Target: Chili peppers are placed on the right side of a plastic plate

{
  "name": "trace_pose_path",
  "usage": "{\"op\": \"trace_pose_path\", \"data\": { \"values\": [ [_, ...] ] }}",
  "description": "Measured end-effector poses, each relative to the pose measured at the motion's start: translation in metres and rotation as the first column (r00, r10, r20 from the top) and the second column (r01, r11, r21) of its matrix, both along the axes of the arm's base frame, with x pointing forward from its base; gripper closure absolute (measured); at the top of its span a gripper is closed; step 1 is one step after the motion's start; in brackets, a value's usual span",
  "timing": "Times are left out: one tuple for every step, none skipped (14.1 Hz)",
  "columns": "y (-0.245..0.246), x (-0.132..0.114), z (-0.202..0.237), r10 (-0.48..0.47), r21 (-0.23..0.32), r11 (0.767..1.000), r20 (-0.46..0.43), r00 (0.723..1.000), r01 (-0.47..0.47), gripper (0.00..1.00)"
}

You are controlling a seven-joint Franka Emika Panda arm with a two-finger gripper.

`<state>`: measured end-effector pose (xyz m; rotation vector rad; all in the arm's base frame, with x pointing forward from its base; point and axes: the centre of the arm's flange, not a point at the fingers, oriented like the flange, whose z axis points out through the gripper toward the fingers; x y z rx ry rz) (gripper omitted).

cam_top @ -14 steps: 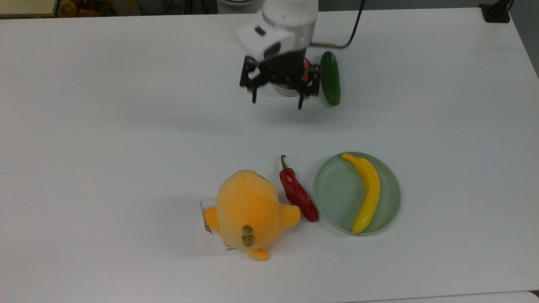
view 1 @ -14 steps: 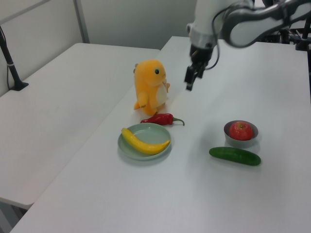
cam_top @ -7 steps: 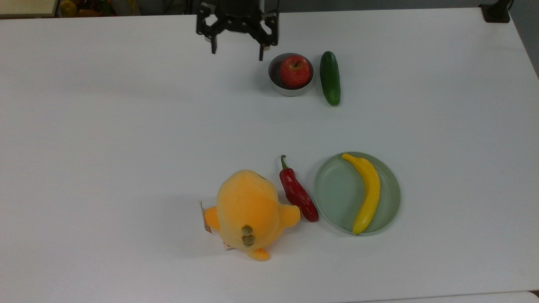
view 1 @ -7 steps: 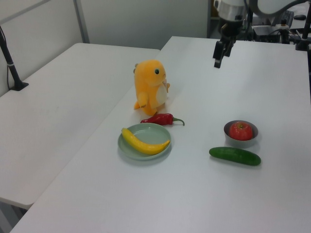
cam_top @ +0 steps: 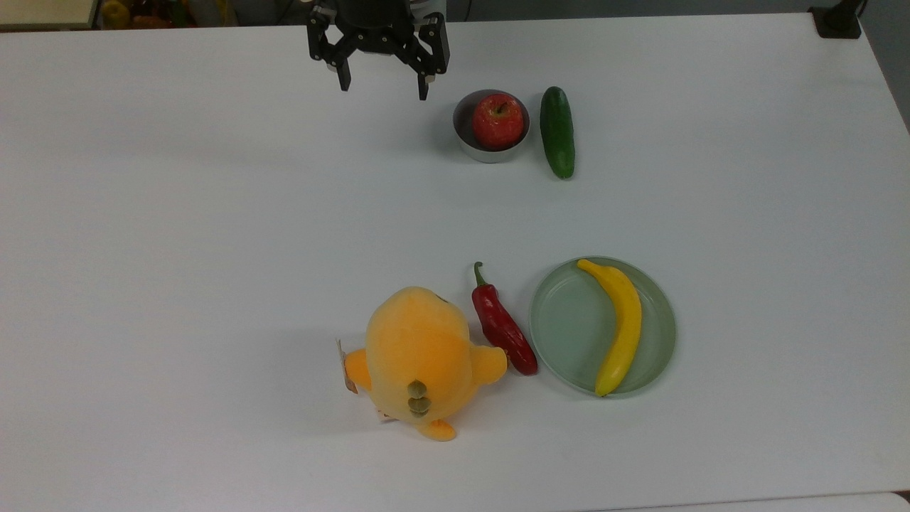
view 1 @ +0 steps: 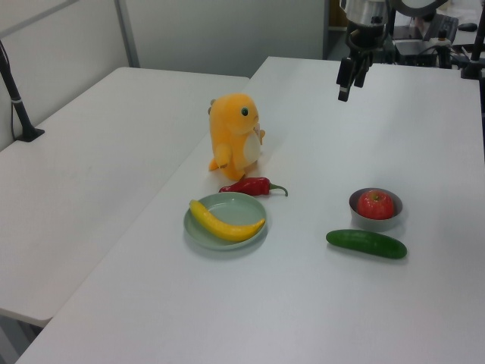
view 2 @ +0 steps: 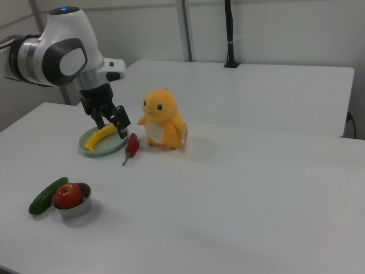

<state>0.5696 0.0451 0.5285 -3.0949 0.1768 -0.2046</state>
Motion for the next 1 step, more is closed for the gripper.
{"op": "trace_pose_path", "data": {
  "values": [
    [0.0004, 0.0014, -0.0005, -0.001, 0.003, 1.0, 0.007, 1.0, 0.001, 0.0]
  ]
}}
